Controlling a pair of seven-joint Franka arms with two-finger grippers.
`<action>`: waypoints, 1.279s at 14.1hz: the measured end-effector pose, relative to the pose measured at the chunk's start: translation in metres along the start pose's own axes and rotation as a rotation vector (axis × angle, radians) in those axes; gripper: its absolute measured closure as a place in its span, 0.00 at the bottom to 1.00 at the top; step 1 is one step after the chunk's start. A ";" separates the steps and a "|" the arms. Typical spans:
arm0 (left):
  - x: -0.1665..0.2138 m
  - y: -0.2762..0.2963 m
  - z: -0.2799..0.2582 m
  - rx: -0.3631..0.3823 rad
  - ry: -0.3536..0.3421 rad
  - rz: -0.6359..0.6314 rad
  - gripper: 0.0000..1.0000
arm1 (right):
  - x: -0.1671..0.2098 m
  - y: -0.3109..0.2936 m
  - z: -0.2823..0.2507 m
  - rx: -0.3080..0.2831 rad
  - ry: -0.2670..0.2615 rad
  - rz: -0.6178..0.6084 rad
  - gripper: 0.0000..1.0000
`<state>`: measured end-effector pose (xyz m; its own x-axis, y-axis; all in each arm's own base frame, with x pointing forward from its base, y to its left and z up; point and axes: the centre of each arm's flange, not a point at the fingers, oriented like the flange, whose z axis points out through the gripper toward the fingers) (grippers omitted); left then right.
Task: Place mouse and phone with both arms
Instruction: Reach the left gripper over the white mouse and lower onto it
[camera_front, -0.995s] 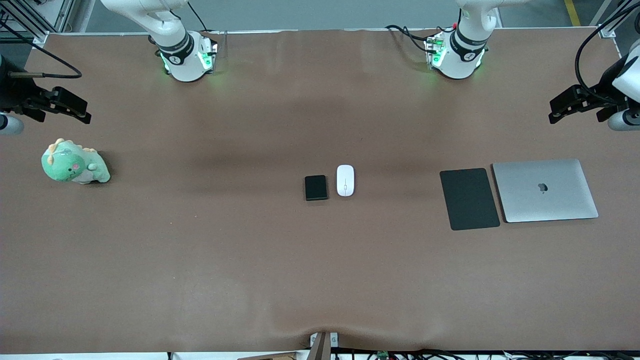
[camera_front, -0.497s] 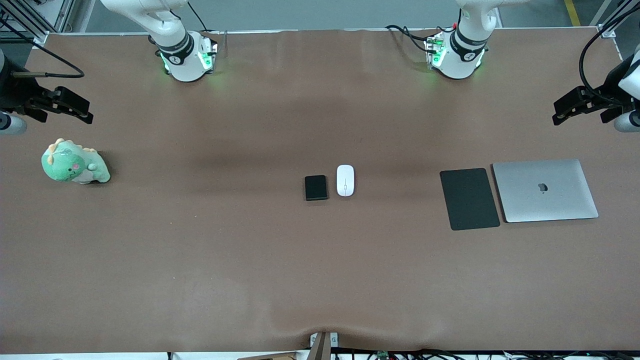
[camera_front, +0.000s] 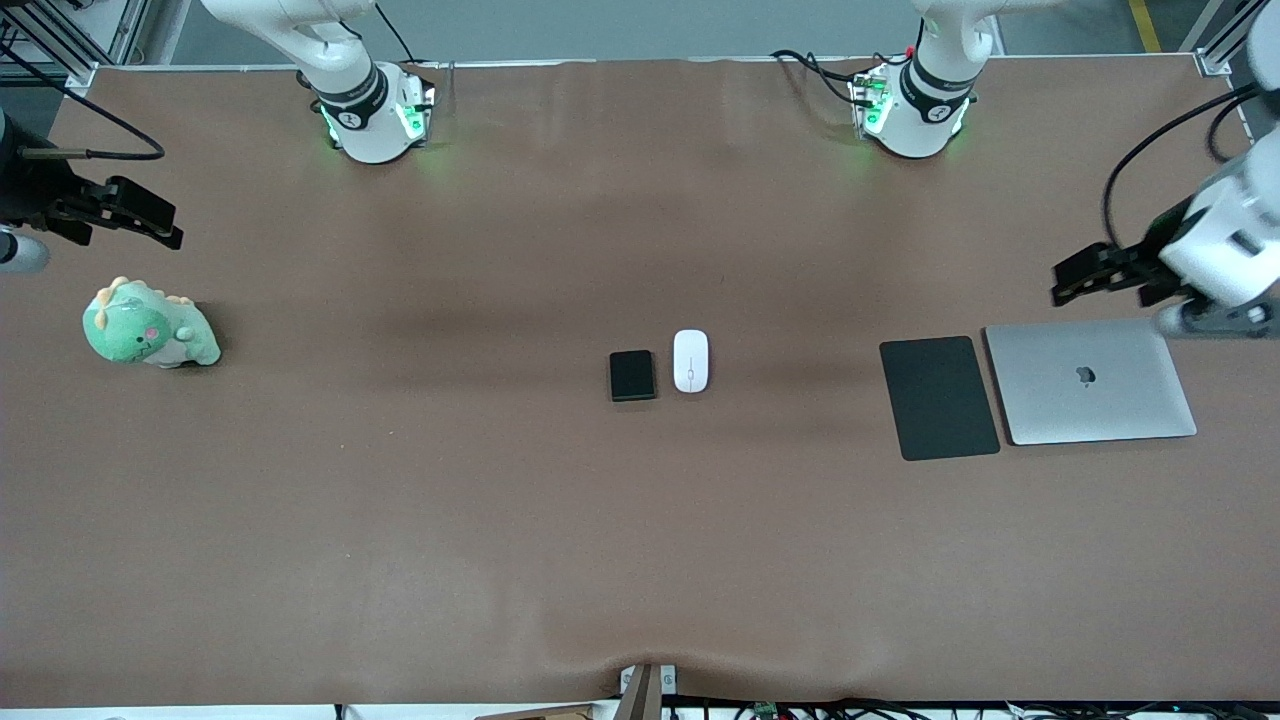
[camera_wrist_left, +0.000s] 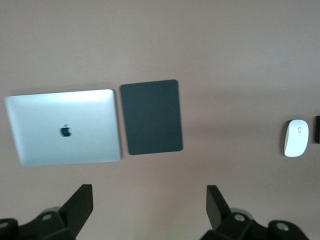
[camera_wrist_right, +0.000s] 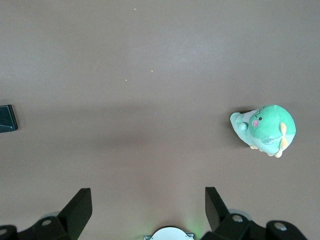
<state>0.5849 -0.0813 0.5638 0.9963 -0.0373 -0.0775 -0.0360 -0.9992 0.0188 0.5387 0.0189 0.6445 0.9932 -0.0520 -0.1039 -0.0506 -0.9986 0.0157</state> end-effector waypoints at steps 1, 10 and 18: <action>0.006 0.023 0.018 0.000 -0.022 0.001 0.00 | 0.001 0.000 0.003 -0.001 -0.005 0.000 0.00; 0.011 0.239 0.158 -0.005 -0.044 -0.048 0.00 | 0.004 0.000 0.008 -0.002 -0.016 0.001 0.00; -0.017 0.350 0.281 0.009 -0.023 -0.022 0.00 | 0.005 0.003 0.009 -0.002 -0.020 0.006 0.00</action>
<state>0.5335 -0.4350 0.2920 0.9948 -0.0151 -0.1008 -0.0145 -0.9999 0.0075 0.5424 0.0157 0.6350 0.9906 -0.0584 -0.1236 -0.0566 -0.9982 0.0181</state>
